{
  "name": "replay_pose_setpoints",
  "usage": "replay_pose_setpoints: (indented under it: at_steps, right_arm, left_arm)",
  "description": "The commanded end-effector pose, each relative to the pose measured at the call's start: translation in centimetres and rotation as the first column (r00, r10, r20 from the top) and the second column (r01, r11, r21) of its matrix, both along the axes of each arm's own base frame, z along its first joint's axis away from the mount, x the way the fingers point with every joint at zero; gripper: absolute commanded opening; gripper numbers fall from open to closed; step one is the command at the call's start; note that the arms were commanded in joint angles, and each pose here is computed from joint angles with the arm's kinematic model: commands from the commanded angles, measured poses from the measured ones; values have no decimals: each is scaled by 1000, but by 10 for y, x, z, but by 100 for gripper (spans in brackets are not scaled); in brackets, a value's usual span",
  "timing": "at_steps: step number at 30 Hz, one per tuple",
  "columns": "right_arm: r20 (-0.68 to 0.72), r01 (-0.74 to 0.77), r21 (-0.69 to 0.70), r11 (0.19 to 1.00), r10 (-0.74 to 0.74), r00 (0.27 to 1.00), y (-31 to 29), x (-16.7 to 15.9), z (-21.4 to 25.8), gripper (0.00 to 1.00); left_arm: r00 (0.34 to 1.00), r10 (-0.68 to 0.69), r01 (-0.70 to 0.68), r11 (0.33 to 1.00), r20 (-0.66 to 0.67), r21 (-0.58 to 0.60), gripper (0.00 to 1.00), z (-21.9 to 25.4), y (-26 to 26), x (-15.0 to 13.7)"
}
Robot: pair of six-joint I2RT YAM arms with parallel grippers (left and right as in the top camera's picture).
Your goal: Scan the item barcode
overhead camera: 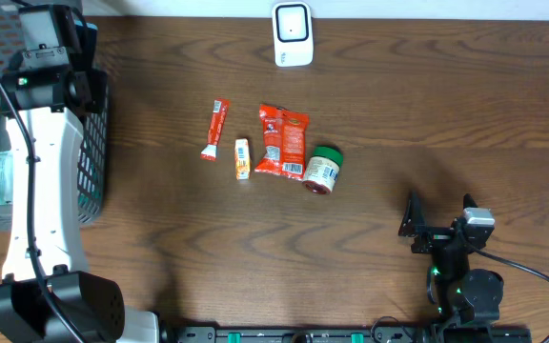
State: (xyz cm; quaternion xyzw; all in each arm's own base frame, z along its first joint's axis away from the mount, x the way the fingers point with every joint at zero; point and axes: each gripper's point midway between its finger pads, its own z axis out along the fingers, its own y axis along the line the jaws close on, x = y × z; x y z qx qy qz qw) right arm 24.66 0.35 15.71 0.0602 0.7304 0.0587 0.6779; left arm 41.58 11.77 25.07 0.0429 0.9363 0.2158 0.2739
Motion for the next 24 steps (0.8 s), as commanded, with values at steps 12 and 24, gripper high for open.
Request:
replay_pose_setpoints:
  at_steps: [12, 24]
  right_arm:
    - [-6, 6, -12, 1000, -6, 1000, -2, 0, -2, 99]
    - [-6, 6, -12, 1000, -6, 1000, -2, 0, -2, 99]
  left_arm:
    - [989, -143, 141, 990, -45, -30, 11, -21, -18, 2]
    - [962, -64, 71, 997, 266, -17, 82, 72, -17, -9]
